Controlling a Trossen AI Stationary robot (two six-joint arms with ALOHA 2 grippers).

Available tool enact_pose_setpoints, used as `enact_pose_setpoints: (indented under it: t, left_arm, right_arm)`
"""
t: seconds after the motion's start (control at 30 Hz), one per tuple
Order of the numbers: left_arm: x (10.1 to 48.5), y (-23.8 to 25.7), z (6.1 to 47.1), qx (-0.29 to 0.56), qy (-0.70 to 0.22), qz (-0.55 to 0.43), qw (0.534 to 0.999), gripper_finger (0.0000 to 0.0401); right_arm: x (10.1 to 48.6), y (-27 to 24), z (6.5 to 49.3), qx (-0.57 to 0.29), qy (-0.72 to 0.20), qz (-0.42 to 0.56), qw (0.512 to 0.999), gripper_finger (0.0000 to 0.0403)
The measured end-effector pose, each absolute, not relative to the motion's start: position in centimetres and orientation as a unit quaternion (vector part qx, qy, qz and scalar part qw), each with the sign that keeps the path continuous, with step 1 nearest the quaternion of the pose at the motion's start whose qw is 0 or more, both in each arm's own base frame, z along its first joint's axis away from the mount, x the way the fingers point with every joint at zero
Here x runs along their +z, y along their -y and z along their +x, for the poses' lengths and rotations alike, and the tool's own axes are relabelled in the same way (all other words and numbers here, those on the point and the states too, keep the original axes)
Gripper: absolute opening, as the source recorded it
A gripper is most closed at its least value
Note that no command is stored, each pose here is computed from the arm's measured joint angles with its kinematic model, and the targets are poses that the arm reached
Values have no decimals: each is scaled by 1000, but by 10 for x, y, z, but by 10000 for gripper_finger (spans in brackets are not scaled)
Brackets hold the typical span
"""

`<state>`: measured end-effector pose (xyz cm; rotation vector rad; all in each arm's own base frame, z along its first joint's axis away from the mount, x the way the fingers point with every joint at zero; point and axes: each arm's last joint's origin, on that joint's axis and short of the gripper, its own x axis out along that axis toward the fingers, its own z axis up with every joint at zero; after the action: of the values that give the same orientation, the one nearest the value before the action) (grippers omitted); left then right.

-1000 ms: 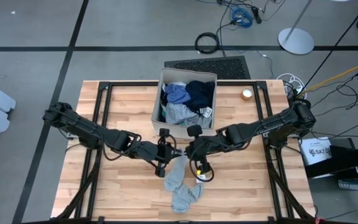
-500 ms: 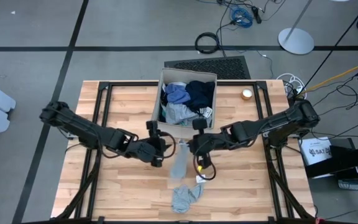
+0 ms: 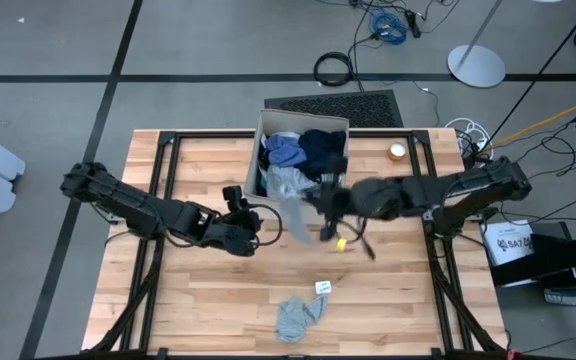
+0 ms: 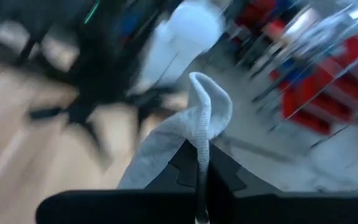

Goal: Sort clothes
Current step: Put the top gray sock into the laundry bin

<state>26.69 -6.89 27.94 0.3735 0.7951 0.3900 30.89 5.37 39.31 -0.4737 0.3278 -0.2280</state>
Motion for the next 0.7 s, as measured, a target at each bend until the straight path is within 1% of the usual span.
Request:
enact_pose_setpoints:
  t: [0.17,0.27,0.37,0.5,0.6,0.7]
  left_arm:
    - [255,55,258,211,-410,171,871,203]
    - [245,49,256,209,-425,153,867,203]
    - [239,49,255,190,-431,140,871,203]
    - [240,49,257,184,-422,135,877,203]
    - [241,50,259,179,-416,140,881,203]
    - [242,50,260,177,-412,140,883,203]
  right_arm:
    - [428,-17,304,-211,-47,-218,952,0]
    - [436,9,302,-264,-22,-210,941,0]
    - [435,37,301,-304,-35,-203,930,0]
    - [421,75,304,-350,-71,-166,919,0]
    - [406,99,308,-335,-96,-120,930,0]
    - [387,115,316,-287,-133,-72,946,0]
